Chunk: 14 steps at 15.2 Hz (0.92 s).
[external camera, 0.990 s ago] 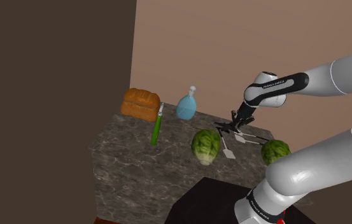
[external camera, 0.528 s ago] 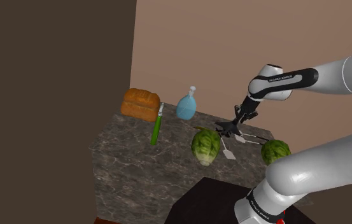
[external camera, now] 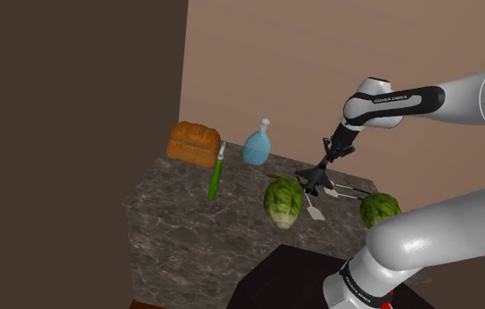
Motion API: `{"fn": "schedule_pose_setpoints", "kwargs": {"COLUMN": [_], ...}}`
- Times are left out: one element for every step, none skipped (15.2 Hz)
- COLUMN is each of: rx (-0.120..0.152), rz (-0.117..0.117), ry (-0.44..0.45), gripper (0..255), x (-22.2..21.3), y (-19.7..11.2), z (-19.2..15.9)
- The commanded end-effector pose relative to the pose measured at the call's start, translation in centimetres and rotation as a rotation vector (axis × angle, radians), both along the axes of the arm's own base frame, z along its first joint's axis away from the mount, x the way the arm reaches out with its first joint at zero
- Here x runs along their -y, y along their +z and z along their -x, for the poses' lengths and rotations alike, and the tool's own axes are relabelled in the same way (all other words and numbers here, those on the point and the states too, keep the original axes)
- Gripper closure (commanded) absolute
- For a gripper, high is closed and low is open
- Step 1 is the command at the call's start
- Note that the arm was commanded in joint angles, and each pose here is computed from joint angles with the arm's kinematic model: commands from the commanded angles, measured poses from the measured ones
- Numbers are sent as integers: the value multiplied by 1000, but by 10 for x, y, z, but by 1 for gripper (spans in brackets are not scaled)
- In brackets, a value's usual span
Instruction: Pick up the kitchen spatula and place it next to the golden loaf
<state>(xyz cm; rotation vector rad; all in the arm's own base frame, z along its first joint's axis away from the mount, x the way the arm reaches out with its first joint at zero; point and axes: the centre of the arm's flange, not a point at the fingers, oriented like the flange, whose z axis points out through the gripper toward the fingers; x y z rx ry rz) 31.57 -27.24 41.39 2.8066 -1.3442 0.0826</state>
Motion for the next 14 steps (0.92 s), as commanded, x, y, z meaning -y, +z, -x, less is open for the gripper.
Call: {"fn": "schedule_pose_setpoints", "kwargs": {"rx": [0, 0, 0, 0, 0, 0, 0, 0, 0, 0, 0, 0, 0, 0], "rz": [0, 0, 0, 0, 0, 0, 0, 0, 0, 0, 0, 0, 0, 0], "ry": [0, 0, 0, 0, 0, 15, 30, 44, 59, 74, 89, 103, 118, 133], "gripper": [255, 255, 255, 255, 0, 0, 0, 0, 0, 0, 0, 0, 0, 0], "x": [-13, -20, -27, -21, -21, -20, -20, -19, -18, -18, -17, -16, -15, -14], "y": [1, 1, 1, 3, 3, -10, -23, -36, -49, -61, -74, -87, -100, -113], "z": [-19, -30, -42, -28, -28, -25, -22, -19, -16, -13, -10, -7, -4, -2]}}
